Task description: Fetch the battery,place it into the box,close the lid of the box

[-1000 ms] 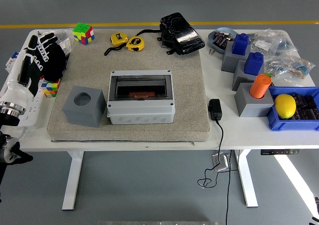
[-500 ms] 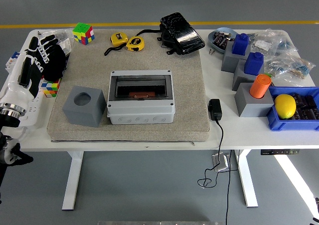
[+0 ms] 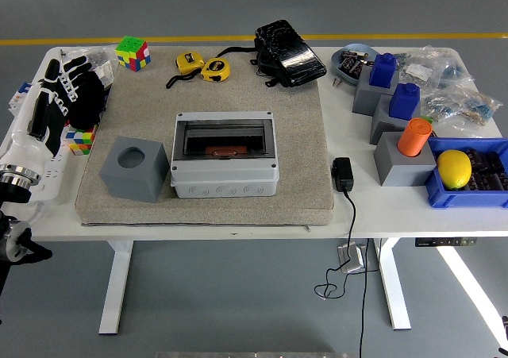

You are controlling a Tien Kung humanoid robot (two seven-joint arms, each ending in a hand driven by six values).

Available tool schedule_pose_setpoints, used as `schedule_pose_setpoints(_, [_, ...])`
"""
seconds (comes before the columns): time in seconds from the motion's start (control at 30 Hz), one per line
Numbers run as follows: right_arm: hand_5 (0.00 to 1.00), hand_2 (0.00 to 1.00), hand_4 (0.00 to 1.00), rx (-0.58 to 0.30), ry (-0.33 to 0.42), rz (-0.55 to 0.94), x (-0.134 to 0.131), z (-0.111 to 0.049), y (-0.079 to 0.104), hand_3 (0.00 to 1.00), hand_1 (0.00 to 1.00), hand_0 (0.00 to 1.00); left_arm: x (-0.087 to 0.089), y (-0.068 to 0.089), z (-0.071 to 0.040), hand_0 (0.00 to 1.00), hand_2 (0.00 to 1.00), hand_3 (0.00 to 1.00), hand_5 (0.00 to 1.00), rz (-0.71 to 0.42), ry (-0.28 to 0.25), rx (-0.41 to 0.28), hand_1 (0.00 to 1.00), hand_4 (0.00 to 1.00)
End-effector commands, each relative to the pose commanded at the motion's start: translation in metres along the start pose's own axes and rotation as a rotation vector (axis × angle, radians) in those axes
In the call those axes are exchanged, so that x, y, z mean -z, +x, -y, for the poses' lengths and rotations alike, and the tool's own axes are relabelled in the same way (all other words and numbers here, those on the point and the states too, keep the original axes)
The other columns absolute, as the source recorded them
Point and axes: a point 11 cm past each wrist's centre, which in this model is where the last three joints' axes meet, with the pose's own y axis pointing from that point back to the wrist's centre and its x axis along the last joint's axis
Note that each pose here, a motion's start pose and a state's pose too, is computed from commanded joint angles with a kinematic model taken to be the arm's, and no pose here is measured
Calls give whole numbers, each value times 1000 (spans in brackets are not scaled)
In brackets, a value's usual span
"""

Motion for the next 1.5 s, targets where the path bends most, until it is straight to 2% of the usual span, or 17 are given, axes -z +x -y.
schedule_pose_setpoints(1.5, [998,770,998,-7,-7,-10,-4,1,4,792,806,824,8,1,-4,897,858,828,973,30,36,11,907,998])
